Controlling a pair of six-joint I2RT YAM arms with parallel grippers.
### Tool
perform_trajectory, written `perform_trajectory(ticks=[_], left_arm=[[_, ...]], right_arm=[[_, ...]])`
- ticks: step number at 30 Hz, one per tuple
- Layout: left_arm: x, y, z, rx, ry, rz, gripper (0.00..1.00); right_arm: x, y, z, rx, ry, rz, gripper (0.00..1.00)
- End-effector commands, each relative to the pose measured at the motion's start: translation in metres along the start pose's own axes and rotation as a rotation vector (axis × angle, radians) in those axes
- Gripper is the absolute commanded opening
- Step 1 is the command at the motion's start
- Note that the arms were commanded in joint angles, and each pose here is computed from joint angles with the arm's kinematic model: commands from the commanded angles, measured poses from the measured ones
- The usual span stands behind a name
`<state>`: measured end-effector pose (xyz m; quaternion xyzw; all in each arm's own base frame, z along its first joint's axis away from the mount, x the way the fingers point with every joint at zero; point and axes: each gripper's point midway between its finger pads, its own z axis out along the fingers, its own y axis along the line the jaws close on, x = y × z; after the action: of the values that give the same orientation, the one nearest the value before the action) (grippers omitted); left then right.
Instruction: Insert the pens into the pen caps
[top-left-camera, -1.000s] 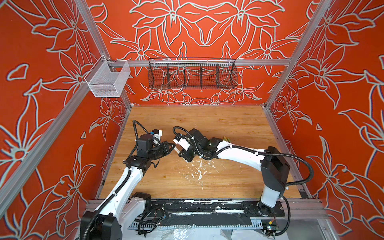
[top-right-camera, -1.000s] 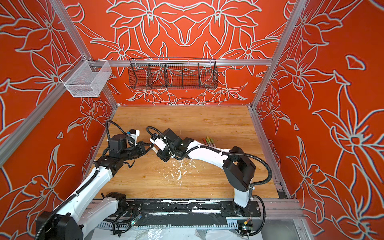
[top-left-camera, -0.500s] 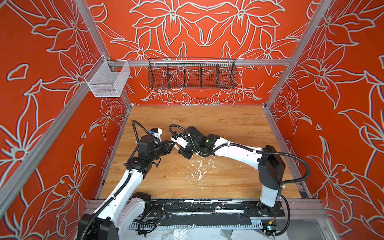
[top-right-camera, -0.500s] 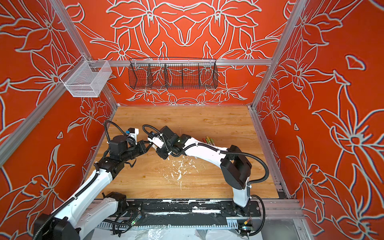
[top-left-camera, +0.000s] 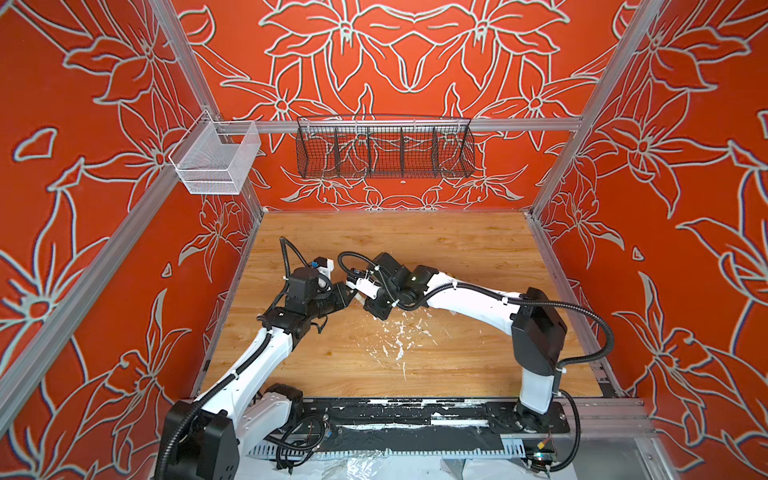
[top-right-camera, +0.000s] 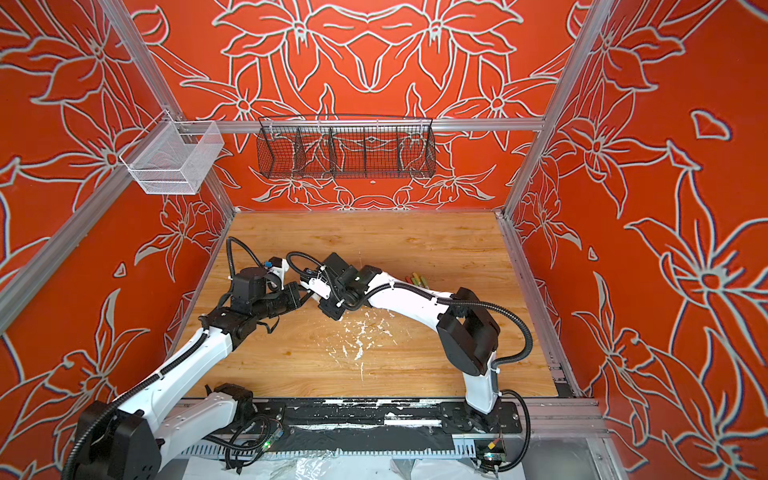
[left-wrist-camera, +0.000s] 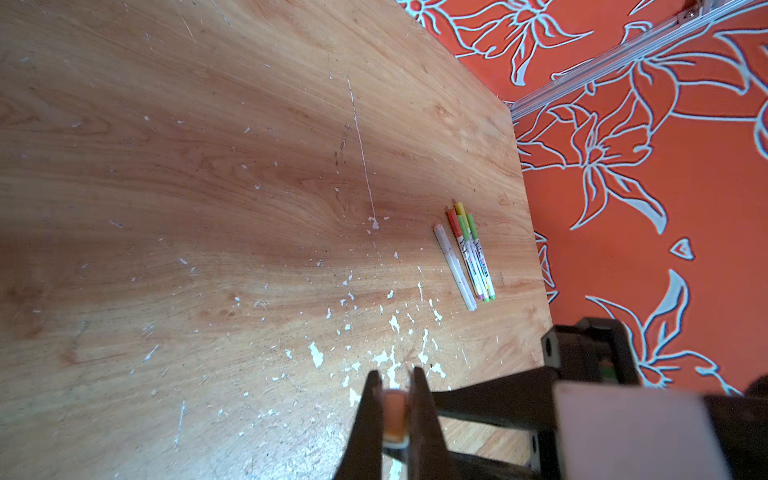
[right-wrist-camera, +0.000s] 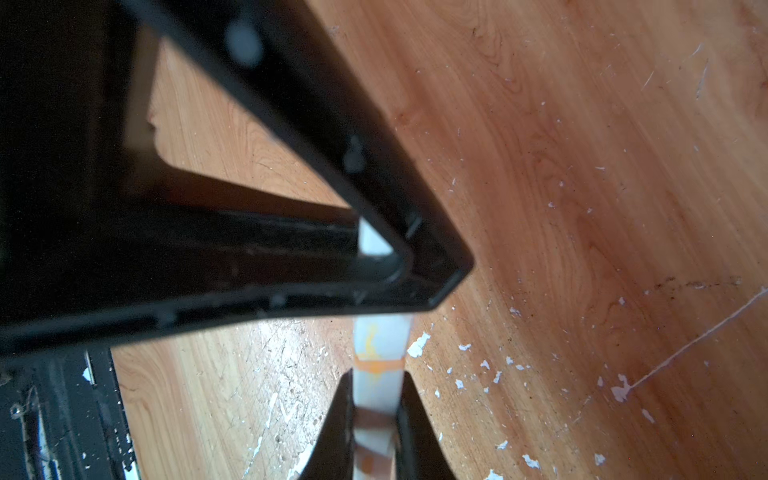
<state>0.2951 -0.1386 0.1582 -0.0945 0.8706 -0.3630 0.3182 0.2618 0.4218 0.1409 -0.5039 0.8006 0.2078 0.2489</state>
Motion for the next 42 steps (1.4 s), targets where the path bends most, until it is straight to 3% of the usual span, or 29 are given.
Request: perform_trajectory(ticks=[1,2,6,13,18,23,30,37,42], left_arm=[[0.072,0.014,0.002,-0.026,0.28,-0.059,0.0],[0.068,0.013,0.001,-0.021,0.268,-0.065,0.0],[0.046,0.006,-0.005,0.034,0.188,-0.085,0.22],[-0.006,0.016,-0.043,0.043,-0.009,-0.128,0.67],[-0.016,0.02,-0.057,0.035,-0.063,-0.145,0.87],[-0.012,0.024,-0.058,0.019,-0.061,-0.153,0.95],[-0.007,0.036,-0.058,-0.044,-0.054,-0.178,0.97],[0.011,0.052,-0.041,-0.06,0.036,-0.257,0.94],[0.037,0.053,-0.022,-0.064,0.091,-0.259,0.94]], right_arm=[[-0.123,0.043,-0.075,-0.089,-0.472,-0.203,0.0],[-0.116,0.043,-0.072,-0.089,-0.451,-0.193,0.0],[-0.082,0.038,-0.059,-0.078,-0.345,-0.15,0.0],[-0.011,0.016,-0.045,0.005,-0.143,-0.052,0.0],[0.029,0.0,-0.046,0.055,-0.027,0.01,0.0],[0.049,-0.016,-0.05,0.103,0.017,0.071,0.0],[0.077,-0.043,-0.05,0.131,0.105,0.172,0.0],[0.087,-0.04,-0.048,0.109,0.134,0.189,0.0],[0.103,-0.021,-0.038,-0.009,0.209,0.208,0.0]])
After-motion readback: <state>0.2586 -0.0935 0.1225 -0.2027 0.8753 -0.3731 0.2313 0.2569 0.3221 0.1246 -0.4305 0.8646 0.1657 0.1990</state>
